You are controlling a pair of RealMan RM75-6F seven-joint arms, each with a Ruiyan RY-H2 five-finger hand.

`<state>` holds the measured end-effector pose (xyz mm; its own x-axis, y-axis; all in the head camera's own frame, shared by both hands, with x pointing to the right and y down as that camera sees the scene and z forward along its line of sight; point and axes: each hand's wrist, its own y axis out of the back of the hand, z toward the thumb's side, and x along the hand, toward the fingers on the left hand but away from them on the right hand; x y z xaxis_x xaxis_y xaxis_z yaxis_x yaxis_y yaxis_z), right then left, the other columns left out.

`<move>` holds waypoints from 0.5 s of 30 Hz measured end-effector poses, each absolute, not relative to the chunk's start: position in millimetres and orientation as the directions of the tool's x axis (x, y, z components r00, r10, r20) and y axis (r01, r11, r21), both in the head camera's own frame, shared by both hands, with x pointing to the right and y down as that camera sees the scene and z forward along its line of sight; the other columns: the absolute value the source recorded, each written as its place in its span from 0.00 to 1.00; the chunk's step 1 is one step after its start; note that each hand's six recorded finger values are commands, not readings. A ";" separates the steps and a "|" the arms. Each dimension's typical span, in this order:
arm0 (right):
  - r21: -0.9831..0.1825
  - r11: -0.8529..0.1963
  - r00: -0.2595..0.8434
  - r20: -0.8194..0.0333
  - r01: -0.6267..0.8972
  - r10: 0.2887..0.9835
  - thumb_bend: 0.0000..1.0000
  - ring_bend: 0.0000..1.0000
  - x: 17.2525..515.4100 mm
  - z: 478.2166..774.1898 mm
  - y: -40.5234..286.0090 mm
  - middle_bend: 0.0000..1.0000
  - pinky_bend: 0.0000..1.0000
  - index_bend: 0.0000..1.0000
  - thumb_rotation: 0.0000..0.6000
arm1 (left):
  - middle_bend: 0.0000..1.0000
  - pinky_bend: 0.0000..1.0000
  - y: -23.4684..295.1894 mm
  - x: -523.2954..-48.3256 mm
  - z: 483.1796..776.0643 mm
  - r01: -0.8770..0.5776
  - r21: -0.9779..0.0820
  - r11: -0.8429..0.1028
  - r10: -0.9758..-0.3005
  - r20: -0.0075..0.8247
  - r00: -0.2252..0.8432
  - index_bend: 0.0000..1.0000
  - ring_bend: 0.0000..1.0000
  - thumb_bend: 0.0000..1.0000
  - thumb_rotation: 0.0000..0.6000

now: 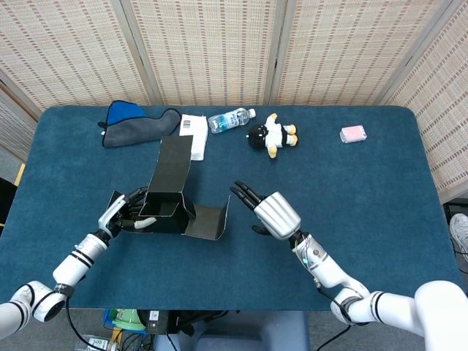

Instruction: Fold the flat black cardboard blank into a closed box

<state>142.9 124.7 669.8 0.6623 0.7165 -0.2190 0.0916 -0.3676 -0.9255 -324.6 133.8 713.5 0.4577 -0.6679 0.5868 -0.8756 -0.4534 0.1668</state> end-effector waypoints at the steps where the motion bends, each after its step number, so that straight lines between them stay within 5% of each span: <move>1: -0.928 -0.358 0.663 -0.208 0.097 0.719 0.00 0.71 140.8 671.0 125.9 0.06 1.00 0.00 1.00 | 0.27 0.69 132.9 -324.5 712.2 -0.876 0.171 -0.451 -0.667 0.587 0.458 0.23 0.55 0.17 1.00; 15: -0.943 -0.258 0.658 -0.059 0.210 0.751 0.00 0.69 105.3 675.3 135.1 0.04 1.00 0.00 1.00 | 0.27 0.69 127.3 -311.0 698.2 -0.866 0.251 -0.432 -0.645 0.586 0.491 0.23 0.55 0.17 1.00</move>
<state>105.3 135.1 675.3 0.6576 0.7511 -0.0588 0.2098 -0.2575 -0.9432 -311.0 127.3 698.2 0.4914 -0.6446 0.5857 -0.8661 -0.4324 0.2508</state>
